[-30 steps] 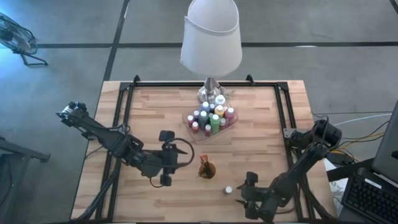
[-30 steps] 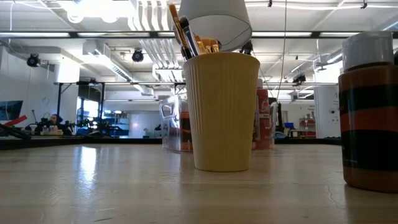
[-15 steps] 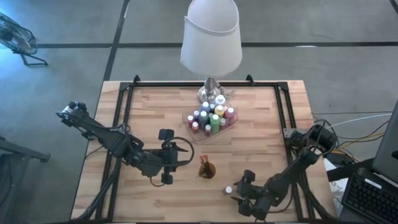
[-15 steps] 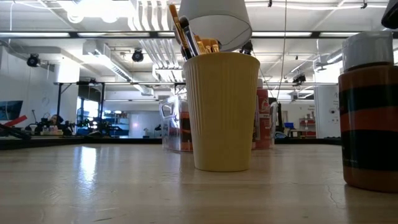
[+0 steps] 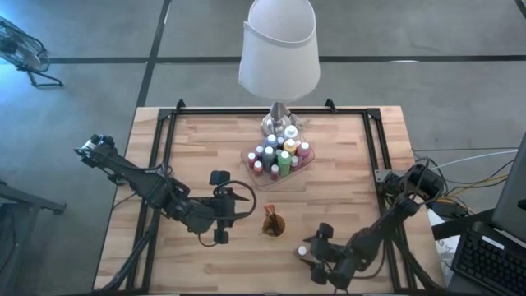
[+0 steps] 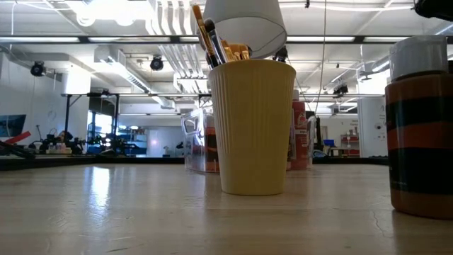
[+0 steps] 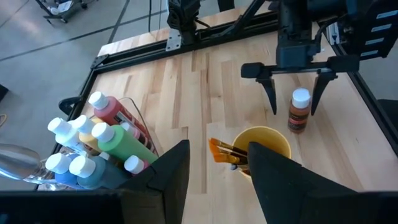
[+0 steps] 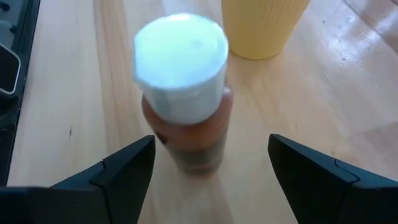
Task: Pick & Place Paint Supplies
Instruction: Put the brown bottle into the transparent bin
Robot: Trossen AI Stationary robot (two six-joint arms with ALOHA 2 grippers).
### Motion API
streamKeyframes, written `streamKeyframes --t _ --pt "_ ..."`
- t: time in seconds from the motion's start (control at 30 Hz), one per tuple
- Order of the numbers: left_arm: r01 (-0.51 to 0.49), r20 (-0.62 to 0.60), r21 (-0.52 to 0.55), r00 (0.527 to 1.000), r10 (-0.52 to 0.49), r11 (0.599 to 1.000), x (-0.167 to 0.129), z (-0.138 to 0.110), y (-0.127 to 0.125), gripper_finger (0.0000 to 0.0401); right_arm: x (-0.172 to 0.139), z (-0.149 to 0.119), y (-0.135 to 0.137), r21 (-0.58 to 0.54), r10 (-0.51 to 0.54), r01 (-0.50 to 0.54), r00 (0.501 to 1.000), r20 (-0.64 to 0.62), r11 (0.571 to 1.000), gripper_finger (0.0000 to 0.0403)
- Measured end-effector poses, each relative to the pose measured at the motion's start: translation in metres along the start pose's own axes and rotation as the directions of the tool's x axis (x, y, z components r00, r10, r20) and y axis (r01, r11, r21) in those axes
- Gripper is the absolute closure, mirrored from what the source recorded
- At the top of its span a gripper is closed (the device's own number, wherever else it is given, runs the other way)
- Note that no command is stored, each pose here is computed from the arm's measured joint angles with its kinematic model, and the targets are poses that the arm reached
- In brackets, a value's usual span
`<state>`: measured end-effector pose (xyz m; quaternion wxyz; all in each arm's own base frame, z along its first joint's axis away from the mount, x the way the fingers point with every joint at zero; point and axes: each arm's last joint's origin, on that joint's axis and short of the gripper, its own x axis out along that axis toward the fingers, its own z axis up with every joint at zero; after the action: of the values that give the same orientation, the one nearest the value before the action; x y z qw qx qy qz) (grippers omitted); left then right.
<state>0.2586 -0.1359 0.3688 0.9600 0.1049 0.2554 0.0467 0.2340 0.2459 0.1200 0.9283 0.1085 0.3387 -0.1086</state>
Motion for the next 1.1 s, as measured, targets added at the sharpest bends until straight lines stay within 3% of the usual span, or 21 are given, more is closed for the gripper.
streamKeyframes --t 0.63,1.1 --pt "0.0 0.0 -0.004 1.0 0.0 1.0 0.0 0.0 0.0 0.0234 0.009 -0.001 0.0 0.034 0.038 -0.038 0.999 0.026 0.999 0.015" --pt "0.002 0.008 -0.009 1.0 -0.002 1.0 0.0 0.001 0.0 0.0234 0.022 -0.014 -0.001 0.01 0.03 -0.03 0.999 0.027 0.999 0.0133"
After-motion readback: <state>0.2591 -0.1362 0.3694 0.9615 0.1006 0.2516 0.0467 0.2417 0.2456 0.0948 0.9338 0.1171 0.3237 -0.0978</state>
